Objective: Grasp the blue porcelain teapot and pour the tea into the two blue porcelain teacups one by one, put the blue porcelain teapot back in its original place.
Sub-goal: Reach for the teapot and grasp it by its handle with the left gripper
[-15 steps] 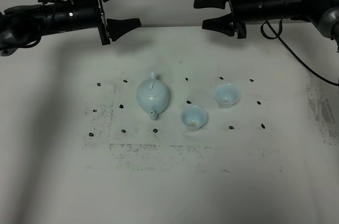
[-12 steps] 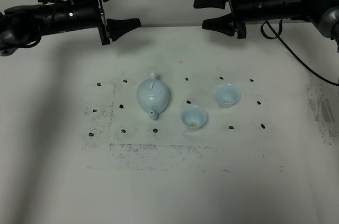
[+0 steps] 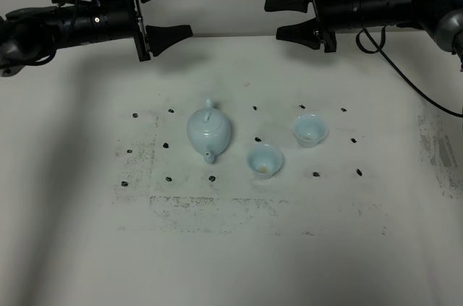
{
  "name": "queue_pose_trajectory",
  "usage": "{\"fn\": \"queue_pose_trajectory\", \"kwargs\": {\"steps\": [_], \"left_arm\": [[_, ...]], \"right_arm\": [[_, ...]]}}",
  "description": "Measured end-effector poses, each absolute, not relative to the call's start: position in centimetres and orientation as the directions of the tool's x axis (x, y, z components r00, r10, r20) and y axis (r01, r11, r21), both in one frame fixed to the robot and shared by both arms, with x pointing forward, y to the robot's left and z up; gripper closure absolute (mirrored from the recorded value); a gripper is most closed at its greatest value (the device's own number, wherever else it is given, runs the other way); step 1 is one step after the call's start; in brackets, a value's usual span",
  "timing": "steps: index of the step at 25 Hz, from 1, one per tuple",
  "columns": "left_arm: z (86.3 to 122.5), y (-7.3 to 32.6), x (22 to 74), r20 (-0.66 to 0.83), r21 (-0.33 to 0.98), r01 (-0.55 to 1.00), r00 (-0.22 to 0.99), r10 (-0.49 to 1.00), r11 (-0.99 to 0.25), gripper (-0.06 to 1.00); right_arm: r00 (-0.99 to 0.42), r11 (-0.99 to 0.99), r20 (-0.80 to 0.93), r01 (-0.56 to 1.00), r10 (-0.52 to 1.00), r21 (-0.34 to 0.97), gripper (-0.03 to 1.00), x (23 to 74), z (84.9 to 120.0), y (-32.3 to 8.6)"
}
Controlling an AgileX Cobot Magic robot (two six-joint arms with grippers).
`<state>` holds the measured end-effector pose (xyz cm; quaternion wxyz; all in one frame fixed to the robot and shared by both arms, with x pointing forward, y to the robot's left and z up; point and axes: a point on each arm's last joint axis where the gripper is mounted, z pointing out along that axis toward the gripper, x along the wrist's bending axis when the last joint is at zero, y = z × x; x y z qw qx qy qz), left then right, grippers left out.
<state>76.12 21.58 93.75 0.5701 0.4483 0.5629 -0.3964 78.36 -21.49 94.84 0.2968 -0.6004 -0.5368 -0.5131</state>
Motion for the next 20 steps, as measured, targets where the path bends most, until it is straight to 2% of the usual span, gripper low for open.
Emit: {"fn": "queue_pose_trajectory", "kwargs": {"steps": [8, 14, 20], "left_arm": [[93.8, 21.6, 76.1, -0.996, 0.078, 0.957, 0.065, 0.054, 0.279, 0.20], [94.3, 22.9, 76.1, -0.995, 0.075, 0.955, 0.053, 0.083, 0.287, 0.20], [98.0, 23.0, 75.0, -0.969, 0.173, 0.959, 0.125, 0.215, 0.224, 0.20]], "right_arm": [[-0.149, -0.227, 0.920, 0.943, 0.364, 0.243, 0.38, 78.4, 94.9, -21.5], [-0.206, -0.160, 0.836, 0.931, 0.509, 0.327, 0.38, 78.3, 95.7, -22.2], [-0.276, -0.089, 0.695, 0.894, 0.664, 0.439, 0.38, 77.2, 100.8, -23.2]]}}
